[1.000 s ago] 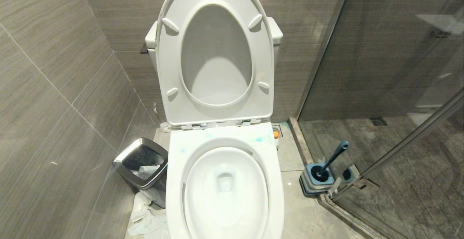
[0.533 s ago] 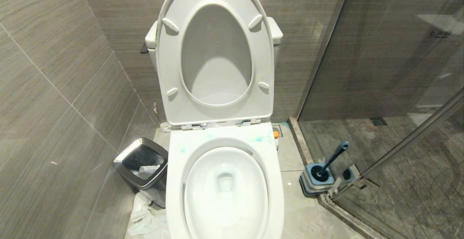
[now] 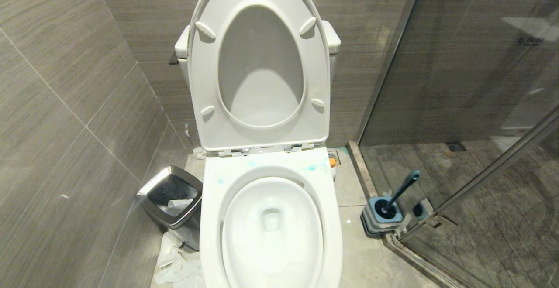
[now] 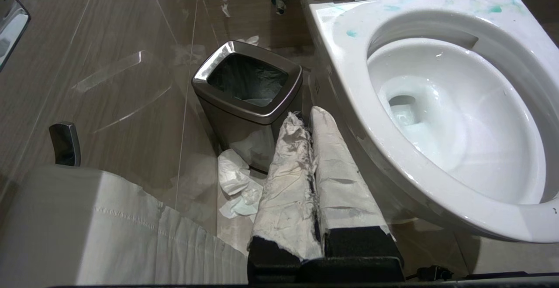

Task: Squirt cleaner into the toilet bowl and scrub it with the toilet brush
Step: Pour in the cleaning agent

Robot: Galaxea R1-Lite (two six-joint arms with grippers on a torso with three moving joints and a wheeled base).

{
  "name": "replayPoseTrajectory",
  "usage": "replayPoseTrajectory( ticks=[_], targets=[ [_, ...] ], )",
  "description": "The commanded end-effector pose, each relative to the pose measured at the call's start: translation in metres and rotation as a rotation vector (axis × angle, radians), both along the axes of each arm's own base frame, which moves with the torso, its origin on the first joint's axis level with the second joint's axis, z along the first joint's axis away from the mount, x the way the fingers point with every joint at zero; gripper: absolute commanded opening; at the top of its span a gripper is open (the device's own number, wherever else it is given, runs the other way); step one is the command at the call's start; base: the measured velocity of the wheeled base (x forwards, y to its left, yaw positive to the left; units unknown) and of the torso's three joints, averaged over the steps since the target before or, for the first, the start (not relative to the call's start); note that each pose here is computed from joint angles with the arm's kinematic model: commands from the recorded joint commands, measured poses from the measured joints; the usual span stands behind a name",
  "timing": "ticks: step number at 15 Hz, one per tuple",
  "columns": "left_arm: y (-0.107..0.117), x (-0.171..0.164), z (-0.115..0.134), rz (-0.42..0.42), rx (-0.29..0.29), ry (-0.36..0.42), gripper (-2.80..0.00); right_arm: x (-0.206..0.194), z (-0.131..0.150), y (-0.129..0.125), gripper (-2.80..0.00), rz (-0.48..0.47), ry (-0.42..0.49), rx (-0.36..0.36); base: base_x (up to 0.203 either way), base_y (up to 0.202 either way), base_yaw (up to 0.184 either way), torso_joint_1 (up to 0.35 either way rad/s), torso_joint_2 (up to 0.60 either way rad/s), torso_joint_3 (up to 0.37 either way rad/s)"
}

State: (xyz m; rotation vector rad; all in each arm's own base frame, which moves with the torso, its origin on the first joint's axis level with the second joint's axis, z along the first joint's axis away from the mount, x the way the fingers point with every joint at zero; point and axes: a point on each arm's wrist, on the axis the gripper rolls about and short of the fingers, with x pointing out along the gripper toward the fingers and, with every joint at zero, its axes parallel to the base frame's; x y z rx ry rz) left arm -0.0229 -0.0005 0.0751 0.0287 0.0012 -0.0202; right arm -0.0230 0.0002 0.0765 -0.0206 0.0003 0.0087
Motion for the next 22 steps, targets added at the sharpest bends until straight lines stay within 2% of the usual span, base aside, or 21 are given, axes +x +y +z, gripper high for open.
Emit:
replayPoseTrajectory(
  ticks=[1,11,22],
  targets=[
    [0.0000,0.0001,0.0001,0.000,0.000,0.002,-2.80,0.0000,0.0000,0.0000,-2.80,0.001,0.000,-0.001,0.000,0.000,0.000,0.000,0.00,0.000],
    [0.0005,0.0001,0.0004,0.023,-0.026,-0.001,-2.80,0.0000,0.0000,0.0000,-2.80,0.001,0.000,-0.001,0.000,0.000,0.000,0.000,0.00,-0.008],
    [0.0005,0.0001,0.0004,0.023,-0.023,-0.001,-2.80,0.0000,0.0000,0.0000,-2.80,0.001,0.000,-0.001,0.000,0.000,0.000,0.003,0.00,-0.184]
  ],
)
